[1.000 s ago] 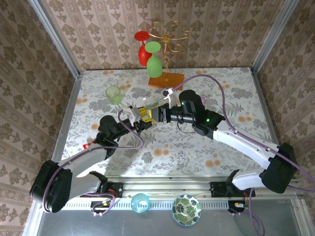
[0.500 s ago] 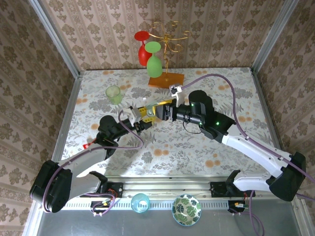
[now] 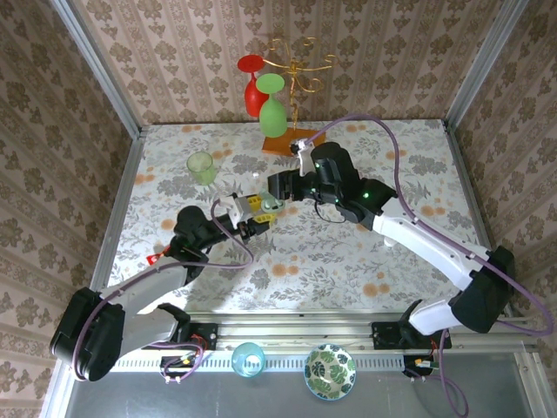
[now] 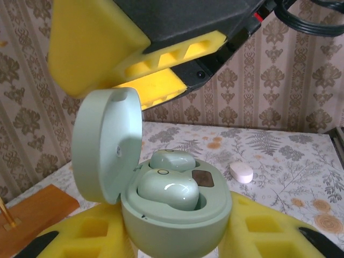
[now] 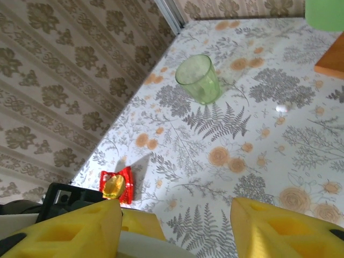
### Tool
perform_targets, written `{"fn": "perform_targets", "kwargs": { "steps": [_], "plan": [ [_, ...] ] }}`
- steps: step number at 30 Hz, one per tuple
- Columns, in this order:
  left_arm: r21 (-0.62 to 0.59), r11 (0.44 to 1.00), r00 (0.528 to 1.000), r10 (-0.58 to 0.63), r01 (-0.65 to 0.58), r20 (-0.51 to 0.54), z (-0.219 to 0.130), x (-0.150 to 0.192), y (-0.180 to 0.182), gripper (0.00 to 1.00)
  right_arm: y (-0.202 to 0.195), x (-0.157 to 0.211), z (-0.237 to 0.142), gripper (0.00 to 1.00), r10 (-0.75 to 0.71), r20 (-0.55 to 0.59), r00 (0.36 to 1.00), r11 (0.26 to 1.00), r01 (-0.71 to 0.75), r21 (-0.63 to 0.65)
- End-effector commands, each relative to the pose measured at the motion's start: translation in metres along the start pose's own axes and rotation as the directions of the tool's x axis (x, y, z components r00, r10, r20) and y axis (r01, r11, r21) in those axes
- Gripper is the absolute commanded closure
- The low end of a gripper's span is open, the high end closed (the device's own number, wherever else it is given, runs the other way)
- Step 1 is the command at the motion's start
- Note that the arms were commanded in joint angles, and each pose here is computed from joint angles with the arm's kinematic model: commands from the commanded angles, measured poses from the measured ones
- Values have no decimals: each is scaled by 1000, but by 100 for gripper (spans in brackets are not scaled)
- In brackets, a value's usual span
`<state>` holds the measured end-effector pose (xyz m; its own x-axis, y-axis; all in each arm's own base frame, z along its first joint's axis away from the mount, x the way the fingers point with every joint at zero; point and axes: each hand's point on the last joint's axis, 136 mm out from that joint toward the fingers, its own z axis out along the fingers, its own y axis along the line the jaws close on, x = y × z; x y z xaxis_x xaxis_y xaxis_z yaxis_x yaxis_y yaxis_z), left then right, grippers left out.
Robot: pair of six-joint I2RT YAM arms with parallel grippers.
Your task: Insert the wireless bluetooth earbuds into the charging case
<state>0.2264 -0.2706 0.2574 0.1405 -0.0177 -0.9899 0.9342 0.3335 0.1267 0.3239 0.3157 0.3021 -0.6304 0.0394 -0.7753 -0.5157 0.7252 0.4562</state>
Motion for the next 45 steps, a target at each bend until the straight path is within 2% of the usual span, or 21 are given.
{"fn": "perform_targets", "kwargs": {
  "steps": [1, 7, 11, 13, 16, 19, 23, 33, 40, 45],
  "plan": [
    [-4, 998, 997, 67, -67, 49, -3, -17, -2, 79, -16, 17, 1, 43, -17, -77, 997, 997, 22, 72],
    [-80, 995, 998, 60, -59, 19, -2, -13, 12, 79, -16, 33, -5, 42, -25, -102, 994, 998, 30, 47],
    [-88, 994, 998, 62, -60, 19, -2, -15, 14, 79, -10, 27, -21, 41, -20, -58, 998, 1000, 21, 17],
    [-89, 994, 998, 60, -58, 21, -1, -15, 15, 79, -9, 23, -25, 41, 11, -30, 999, 1000, -11, -2],
    [-95, 994, 998, 60, -57, 29, -2, -17, 15, 79, -6, 14, -32, 37, 131, 18, 991, 987, -128, -94],
    [-104, 993, 997, 52, -46, 57, -2, -24, 17, 79, -4, 10, -34, 31, 286, 26, 958, 934, -272, -232],
    [-108, 993, 994, 47, -36, 98, -2, -33, 18, 79, 1, 13, -34, 29, 431, -20, 902, 828, -404, -388],
    [-103, 994, 992, 46, -34, 115, 1, -38, 19, 79, 14, 28, -17, 31, 598, -166, 784, 596, -573, -562],
    [-86, 996, 992, 34, -24, 122, 4, -40, 18, 79, 17, 34, 1, 40, 627, -232, 744, 526, -624, -578],
    [-90, 996, 992, 38, -28, 118, 4, -39, 18, 79, 17, 36, 4, 66, 631, -241, 737, 518, -632, -577]
  ]
}}
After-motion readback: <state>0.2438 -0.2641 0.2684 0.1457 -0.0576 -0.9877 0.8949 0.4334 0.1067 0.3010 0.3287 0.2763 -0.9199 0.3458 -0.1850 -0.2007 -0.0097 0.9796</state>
